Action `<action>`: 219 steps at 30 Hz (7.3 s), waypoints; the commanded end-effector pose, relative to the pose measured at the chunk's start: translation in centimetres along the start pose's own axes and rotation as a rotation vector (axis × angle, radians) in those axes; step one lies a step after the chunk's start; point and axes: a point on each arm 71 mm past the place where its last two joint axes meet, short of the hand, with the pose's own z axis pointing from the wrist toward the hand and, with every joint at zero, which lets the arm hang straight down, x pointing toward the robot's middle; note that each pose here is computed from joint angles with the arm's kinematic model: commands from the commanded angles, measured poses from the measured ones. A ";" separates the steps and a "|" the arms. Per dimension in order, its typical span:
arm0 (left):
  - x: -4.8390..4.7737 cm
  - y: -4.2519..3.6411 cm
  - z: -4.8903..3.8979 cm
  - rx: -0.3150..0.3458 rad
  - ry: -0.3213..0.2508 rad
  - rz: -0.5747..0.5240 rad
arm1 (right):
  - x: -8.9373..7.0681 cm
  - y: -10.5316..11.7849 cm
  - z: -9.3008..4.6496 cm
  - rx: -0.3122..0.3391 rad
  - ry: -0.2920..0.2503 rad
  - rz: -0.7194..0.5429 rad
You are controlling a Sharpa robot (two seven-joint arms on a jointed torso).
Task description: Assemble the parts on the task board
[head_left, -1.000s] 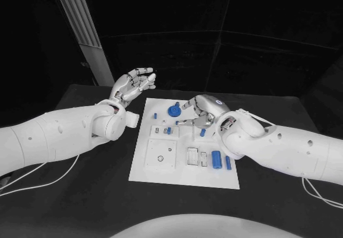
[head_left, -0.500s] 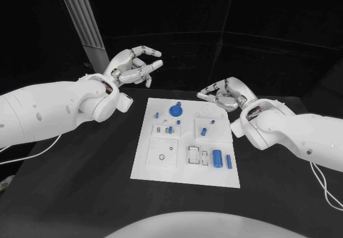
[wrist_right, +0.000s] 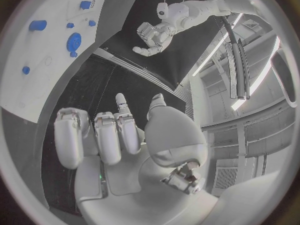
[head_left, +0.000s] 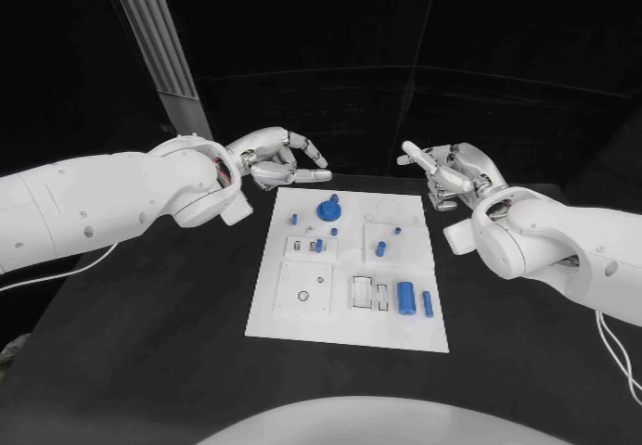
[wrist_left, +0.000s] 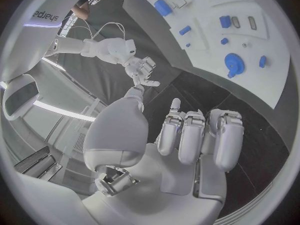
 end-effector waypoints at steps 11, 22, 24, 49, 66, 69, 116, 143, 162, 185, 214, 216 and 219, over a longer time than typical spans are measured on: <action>3.24 1.81 0.85 -0.325 0.230 0.176 | -1.2 -1.0 0.0 0.032 -0.007 0.048; 4.37 2.34 1.29 -0.441 0.313 0.208 | -1.3 -1.4 0.0 0.058 0.000 0.048; 4.51 2.46 1.37 -0.459 0.326 0.213 | -1.2 -1.4 0.0 0.061 0.000 0.048; 6.75 4.04 3.41 -0.652 0.443 0.270 | -1.0 -1.5 0.1 0.078 0.000 0.045; 7.41 3.93 4.46 -0.657 0.458 0.278 | -0.7 -1.6 0.3 0.091 0.006 0.044; 7.52 3.90 4.68 -0.656 0.458 0.278 | -0.7 -1.6 0.3 0.093 0.008 0.045; 9.01 3.81 6.10 -0.654 0.494 0.284 | -0.2 -1.8 0.4 0.116 0.021 0.047; 9.23 3.82 6.24 -0.630 0.509 0.277 | -0.2 -2.1 0.4 0.132 0.014 0.044; 8.91 3.79 6.27 -0.569 0.472 0.250 | -0.6 -2.3 0.4 0.140 0.005 0.038; 6.13 3.57 5.30 -0.559 0.403 0.165 | -0.6 -2.8 0.4 0.153 0.002 0.036; 5.73 3.98 4.38 -0.708 0.490 0.161 | -0.6 -2.8 0.5 0.159 0.002 0.036; 5.76 3.99 4.42 -0.712 0.489 0.162 | -0.6 -2.9 0.5 0.160 0.002 0.036; 5.86 3.96 4.57 -0.718 0.485 0.164 | -0.6 -2.9 0.5 0.159 0.001 0.035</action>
